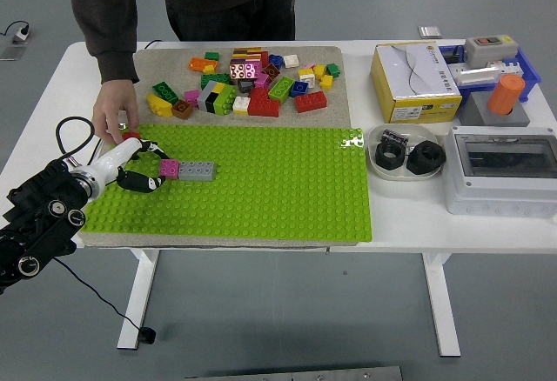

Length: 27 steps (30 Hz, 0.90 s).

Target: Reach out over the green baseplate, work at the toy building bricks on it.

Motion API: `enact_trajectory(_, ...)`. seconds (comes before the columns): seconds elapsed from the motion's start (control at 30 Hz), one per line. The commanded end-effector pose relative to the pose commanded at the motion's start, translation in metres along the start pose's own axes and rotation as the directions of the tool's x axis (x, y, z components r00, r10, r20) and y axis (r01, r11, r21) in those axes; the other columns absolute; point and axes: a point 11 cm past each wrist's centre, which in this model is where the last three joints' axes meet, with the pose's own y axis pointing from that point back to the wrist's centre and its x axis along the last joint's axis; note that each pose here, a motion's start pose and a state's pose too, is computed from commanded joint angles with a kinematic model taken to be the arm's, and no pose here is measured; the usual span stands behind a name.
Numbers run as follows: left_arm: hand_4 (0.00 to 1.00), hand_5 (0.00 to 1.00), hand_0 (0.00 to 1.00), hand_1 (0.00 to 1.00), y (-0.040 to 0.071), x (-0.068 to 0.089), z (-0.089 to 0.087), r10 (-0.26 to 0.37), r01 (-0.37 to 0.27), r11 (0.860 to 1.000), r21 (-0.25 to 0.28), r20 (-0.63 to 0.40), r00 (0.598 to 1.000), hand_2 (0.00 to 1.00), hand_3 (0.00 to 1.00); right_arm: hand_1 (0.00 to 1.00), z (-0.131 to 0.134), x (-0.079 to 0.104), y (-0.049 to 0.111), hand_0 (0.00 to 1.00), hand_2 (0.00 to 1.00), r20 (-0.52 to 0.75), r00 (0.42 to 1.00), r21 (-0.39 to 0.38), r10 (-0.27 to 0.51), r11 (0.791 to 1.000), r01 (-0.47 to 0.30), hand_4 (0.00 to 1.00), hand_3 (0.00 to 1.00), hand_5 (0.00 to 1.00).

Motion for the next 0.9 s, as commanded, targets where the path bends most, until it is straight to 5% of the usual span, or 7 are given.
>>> enact_trajectory(0.27, 0.538, 0.002, 0.917, 0.972, 0.0, 0.0014, 0.0018, 0.003, -0.003, 1.0, -0.005, 0.006, 1.0, 0.976, 0.723, 0.645, -0.0023, 0.0008, 0.0003, 0.579, 0.709, 0.003, 1.0, 0.007, 0.002, 1.0, -0.002, 0.53, 0.768, 0.998)
enact_trajectory(0.9, 0.562, 0.002, 0.918, 0.973, -0.0006, -0.0018, -0.0019, -0.008, 0.008, 1.0, 0.01, 0.034, 0.999, 0.979, 0.762, 0.646, -0.0015, -0.0003, -0.0001, 0.579, 0.709, 0.01, 1.0, 0.009, 0.001, 1.0, -0.001, 0.529, 0.769, 0.998)
